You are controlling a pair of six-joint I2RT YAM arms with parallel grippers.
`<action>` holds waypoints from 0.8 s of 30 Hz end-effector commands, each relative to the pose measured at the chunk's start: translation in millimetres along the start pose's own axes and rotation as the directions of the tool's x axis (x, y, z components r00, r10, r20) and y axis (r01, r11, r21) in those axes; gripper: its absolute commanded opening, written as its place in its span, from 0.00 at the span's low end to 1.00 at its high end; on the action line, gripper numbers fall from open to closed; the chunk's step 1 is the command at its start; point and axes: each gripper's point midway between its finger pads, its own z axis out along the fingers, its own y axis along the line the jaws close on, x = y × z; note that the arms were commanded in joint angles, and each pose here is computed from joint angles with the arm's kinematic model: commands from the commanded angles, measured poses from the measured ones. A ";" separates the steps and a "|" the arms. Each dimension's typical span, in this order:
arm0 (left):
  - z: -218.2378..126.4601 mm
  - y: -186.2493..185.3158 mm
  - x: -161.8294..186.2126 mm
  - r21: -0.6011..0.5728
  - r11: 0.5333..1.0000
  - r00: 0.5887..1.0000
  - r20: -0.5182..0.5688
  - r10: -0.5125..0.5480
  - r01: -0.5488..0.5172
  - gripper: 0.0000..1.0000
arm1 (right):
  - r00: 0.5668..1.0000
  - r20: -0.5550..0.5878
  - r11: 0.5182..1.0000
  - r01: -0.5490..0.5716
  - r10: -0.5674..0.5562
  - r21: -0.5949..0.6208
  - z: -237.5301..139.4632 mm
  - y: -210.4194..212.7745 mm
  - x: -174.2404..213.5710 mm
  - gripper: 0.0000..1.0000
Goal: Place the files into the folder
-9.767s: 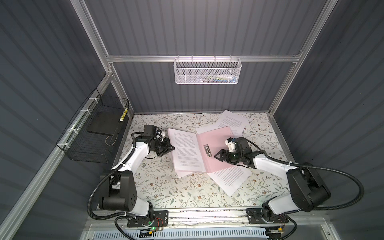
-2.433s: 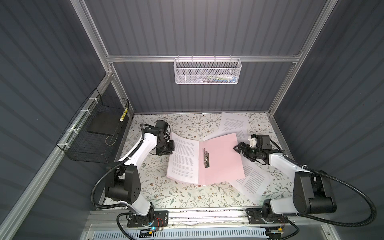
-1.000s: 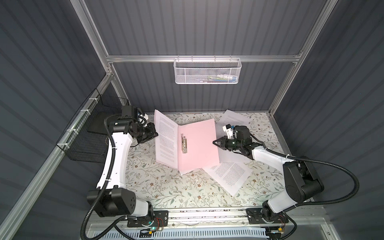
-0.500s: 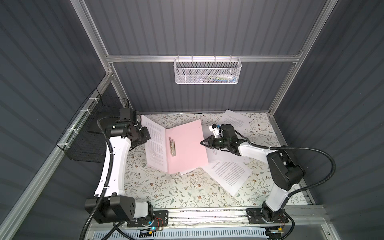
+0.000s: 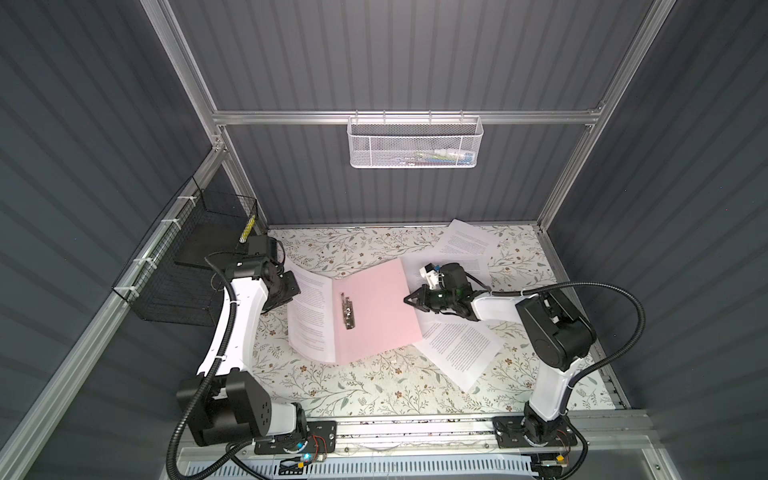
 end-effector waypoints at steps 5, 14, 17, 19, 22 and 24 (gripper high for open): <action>35.2 -56.9 39.1 0.142 0.989 0.993 -0.101 0.056 -0.041 0.00 | 0.997 0.077 0.998 0.006 -0.010 0.058 -63.3 -26.7 -0.4 0.00; 74.5 -143.1 73.8 0.245 0.963 0.974 -0.164 0.158 -0.116 0.00 | 0.975 0.218 0.990 -0.066 0.037 0.128 -146.7 -59.4 -7.0 0.00; 69.2 -157.5 65.2 0.277 0.953 0.976 -0.143 0.164 -0.119 0.00 | 0.973 0.230 0.985 -0.032 -0.009 0.172 -161.4 -53.9 -11.0 0.00; 56.1 -162.5 54.7 0.289 0.948 0.979 -0.111 0.170 -0.132 0.00 | 0.974 0.223 0.986 -0.006 -0.032 0.165 -165.6 -41.1 -14.7 0.00; 31.9 -157.3 37.8 0.292 0.946 0.983 -0.071 0.171 -0.143 0.00 | 0.970 0.223 0.984 0.057 -0.094 0.168 -165.5 -16.1 -19.2 0.00; 18.7 -143.2 25.8 0.345 0.936 0.991 -0.078 0.107 -0.073 0.00 | 0.968 0.223 0.986 0.084 -0.116 0.147 -160.2 1.3 -22.9 0.00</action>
